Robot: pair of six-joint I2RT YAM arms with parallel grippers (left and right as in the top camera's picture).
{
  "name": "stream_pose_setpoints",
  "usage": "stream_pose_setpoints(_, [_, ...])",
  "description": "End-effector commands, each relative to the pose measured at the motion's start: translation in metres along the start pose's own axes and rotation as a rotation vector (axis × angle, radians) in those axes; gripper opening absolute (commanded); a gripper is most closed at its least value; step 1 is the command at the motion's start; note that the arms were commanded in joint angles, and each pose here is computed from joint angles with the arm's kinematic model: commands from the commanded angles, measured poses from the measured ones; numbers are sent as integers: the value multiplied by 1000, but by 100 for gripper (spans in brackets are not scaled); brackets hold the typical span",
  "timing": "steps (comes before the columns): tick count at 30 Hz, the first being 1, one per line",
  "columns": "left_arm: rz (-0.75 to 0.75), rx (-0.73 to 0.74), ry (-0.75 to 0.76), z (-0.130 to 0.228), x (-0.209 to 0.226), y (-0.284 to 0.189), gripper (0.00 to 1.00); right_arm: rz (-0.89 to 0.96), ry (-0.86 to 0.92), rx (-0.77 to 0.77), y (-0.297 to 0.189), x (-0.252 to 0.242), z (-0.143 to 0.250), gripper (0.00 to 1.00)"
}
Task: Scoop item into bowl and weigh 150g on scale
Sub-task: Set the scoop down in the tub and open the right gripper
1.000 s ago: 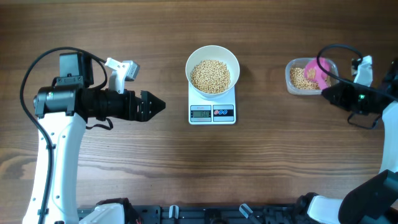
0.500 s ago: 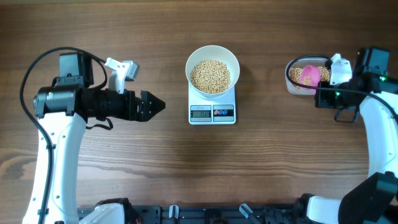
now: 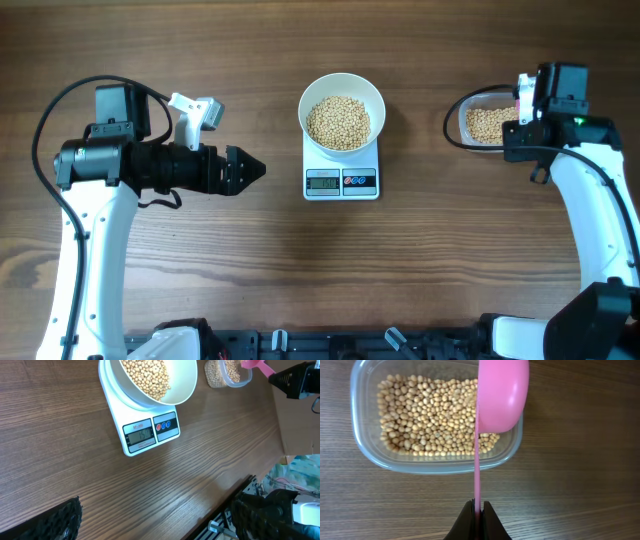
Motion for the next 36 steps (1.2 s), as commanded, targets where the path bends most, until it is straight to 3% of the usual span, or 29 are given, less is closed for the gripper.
stream_pose_setpoints(1, [3, -14, 40, -3, -4, -3, 100, 62, 3, -18, -11, -7, -3, 4])
stream_pose_setpoints(12, [3, -14, 40, -3, -4, -3, 100, -105, 2, -102, -12, 5, -9, 4])
stream_pose_setpoints(25, [3, -14, 40, -3, -4, -3, 100, -78, 55, -153, -25, 0, -10, 4])
stream_pose_setpoints(36, [3, -14, 40, -3, -4, -3, 100, -123, 58, -108, -26, 6, -2, 4])
Point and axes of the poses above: each gripper's point midway between its finger pads, its own y axis out along the fingers, its own x axis along the line the jaws close on, z = x × y, the point moved 10 cm from there along -y, back along the fingers, and after that the axes turned 13 degrees about -y, right-handed, at the moved point
